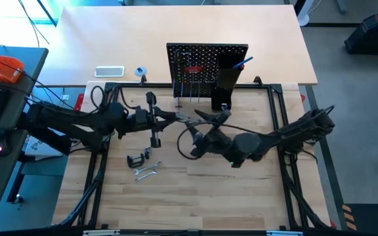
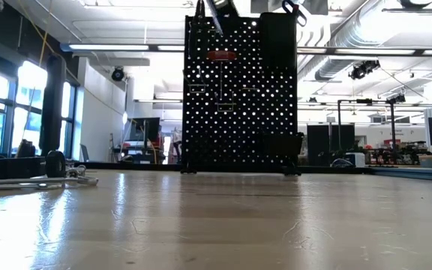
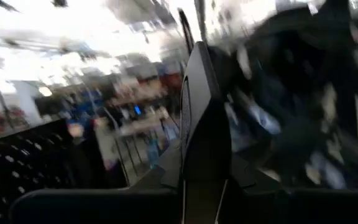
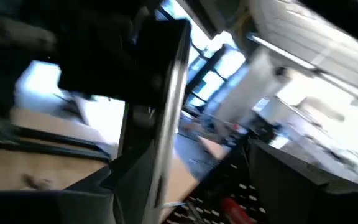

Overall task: Hang tools onto peg board
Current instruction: Put the spirit level into the top black bin on the peg board

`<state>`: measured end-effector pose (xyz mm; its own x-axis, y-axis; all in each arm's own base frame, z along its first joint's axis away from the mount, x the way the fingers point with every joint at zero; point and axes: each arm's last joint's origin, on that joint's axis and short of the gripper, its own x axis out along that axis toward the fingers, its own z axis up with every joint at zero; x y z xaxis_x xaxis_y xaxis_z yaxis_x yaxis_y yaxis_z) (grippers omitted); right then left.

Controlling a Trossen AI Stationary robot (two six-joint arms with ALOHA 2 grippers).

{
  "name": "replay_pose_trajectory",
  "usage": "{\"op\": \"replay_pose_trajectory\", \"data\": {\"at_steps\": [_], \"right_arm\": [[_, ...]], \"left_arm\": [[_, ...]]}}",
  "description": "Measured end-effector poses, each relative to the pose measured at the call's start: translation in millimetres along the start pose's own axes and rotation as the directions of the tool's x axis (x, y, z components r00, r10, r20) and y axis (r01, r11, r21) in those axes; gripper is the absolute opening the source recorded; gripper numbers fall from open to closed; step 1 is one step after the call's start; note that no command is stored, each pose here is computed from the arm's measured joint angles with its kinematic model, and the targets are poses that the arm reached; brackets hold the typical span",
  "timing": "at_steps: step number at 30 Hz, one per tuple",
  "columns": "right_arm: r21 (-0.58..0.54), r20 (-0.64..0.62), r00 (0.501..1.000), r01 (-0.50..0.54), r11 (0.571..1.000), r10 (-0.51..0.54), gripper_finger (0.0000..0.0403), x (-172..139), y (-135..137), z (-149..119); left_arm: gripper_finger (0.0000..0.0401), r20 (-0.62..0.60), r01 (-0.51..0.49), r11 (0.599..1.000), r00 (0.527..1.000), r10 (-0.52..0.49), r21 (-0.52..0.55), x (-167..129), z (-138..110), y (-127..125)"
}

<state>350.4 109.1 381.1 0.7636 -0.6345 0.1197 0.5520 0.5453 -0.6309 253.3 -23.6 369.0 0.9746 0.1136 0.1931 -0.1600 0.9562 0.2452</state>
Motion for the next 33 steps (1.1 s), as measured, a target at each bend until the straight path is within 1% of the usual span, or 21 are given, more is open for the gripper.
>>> {"op": "replay_pose_trajectory", "data": {"at_steps": [3, 5, 6, 8, 9, 11, 13, 15, 18, 21, 23, 29, 33], "right_arm": [[0.098, 0.032, 0.994, -0.105, 0.990, 0.102, 0.0248, -6.9, -20.5, 4.1], [0.165, 0.042, 0.983, -0.183, 0.969, 0.178, 0.0248, -5.7, -33.5, 5.5], [0.182, 0.047, 0.974, -0.228, 0.957, 0.223, 0.0248, -5.1, -38.4, 5.9], [0.221, 0.053, 0.944, -0.329, 0.918, 0.325, 0.0248, -0.3, -47.2, 6.4], [0.250, 0.059, 0.924, -0.380, 0.891, 0.377, 0.0248, 2.3, -53.1, 7.7], [0.297, 0.050, 0.892, -0.443, 0.846, 0.449, 0.0248, 8.1, -64.1, 8.4], [0.333, 0.037, 0.879, -0.459, 0.824, 0.475, 0.0248, 14.9, -72.3, 8.5], [0.340, 0.011, 0.871, -0.464, 0.818, 0.490, 0.0248, 19.2, -74.5, 4.7], [0.353, 0.047, 0.843, -0.517, 0.780, 0.537, 0.0248, 24.5, -75.5, 2.5], [0.376, 0.063, 0.827, -0.538, 0.754, 0.559, 0.0248, 28.2, -76.5, 0.6], [0.380, 0.054, 0.825, -0.538, 0.753, 0.562, 0.0248, 31.3, -75.3, -1.7], [0.397, 0.049, 0.797, -0.568, 0.720, 0.602, 0.0244, 35.1, -72.0, -6.1], [0.398, 0.010, 0.786, -0.570, 0.718, 0.618, 0.0221, 36.9, -68.9, -11.3]], "left_arm": [[0.0036, -0.085, 0.067, 0.997, 0.994, -0.065, 0.024, 4.5, 7.4, 1.8], [0.0036, -0.130, 0.099, 0.994, 0.987, -0.093, 0.036, 6.0, 12.4, 2.9], [0.0036, -0.128, 0.099, 0.994, 0.987, -0.094, 0.037, 7.2, 16.6, 4.1], [0.0036, -0.136, 0.105, 0.993, 0.986, -0.097, 0.047, 7.8, 22.8, 6.4], [0.0036, -0.139, 0.110, 0.993, 0.985, -0.103, 0.048, 8.7, 24.5, 6.6], [0.0036, -0.124, 0.116, 0.992, 0.986, -0.110, 0.046, 10.9, 28.2, 8.2], [0.0036, -0.124, 0.137, 0.990, 0.984, -0.131, 0.041, 11.4, 30.2, 9.1], [0.0036, -0.106, 0.146, 0.989, 0.984, -0.143, 0.029, 14.2, 35.2, 11.4], [0.0036, -0.134, 0.161, 0.987, 0.978, -0.157, 0.019, 19.2, 35.4, 11.5], [0.0036, -0.160, 0.173, 0.985, 0.973, -0.167, 0.023, 25.1, 32.7, 9.4], [0.0036, -0.150, 0.185, 0.983, 0.972, -0.179, 0.021, 28.8, 35.6, 9.0], [0.0036, -0.168, 0.217, 0.976, 0.963, -0.212, 0.017, 40.1, 33.4, 8.9], [0.0036, -0.152, 0.228, 0.974, 0.963, -0.223, 0.014, 43.6, 36.7, 10.6]]}}
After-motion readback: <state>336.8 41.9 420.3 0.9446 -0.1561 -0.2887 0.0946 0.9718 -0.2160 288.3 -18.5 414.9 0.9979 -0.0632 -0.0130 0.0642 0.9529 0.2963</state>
